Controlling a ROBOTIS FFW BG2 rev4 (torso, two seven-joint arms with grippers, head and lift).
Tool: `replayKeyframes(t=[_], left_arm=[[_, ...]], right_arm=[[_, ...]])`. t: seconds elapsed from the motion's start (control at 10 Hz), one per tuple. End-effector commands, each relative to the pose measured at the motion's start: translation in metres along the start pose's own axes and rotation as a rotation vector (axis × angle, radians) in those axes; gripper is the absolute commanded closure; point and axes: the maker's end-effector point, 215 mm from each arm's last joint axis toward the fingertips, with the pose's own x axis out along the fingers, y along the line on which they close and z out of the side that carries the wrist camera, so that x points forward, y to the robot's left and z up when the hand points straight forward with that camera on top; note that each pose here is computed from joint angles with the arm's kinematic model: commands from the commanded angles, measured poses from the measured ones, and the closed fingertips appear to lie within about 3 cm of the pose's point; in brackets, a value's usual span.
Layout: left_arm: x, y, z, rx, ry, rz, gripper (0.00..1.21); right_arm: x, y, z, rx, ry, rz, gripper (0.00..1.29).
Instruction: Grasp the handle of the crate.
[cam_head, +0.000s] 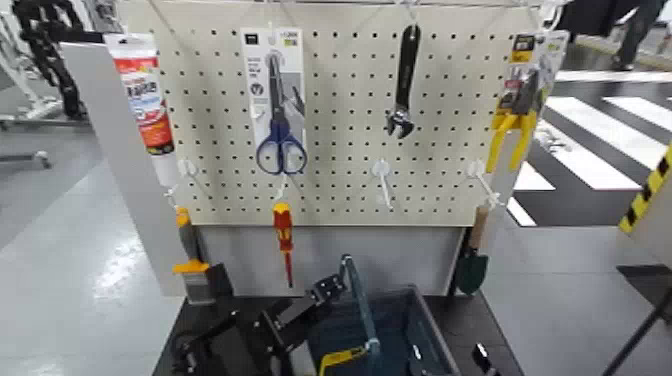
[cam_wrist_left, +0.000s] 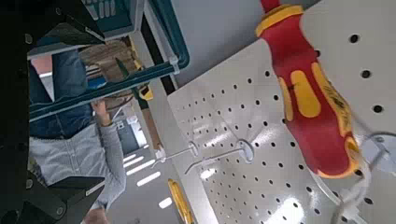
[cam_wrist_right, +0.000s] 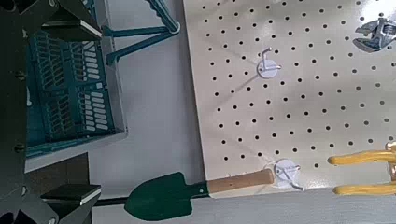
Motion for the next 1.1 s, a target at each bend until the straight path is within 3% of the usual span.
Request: replayKeyframes(t=[0.1, 0.9, 1.0, 1.1], left_arm=[[0.012, -0.008, -0.005, -0.072, 0.046, -0.039, 0.22], [0.034, 0.002, -0.002, -0.165, 0.046, -0.079, 0.24], [0.034, 0.004, -0.002, -0.174, 0.044, -0.089, 0.29], [0.036, 0.003, -0.003, -0.177, 0.049, -0.098, 0.44]], right_arm=[[0.000, 0.001, 0.000, 0.001, 0.000, 0.003, 0.15], [0.002, 0.005, 0.000, 0.009, -0.002, 0.009, 0.15], [0.002, 0.004, 0.000, 0.009, -0.003, 0.009, 0.15], [0.002, 0.004, 0.000, 0.010, -0.003, 0.009, 0.15]])
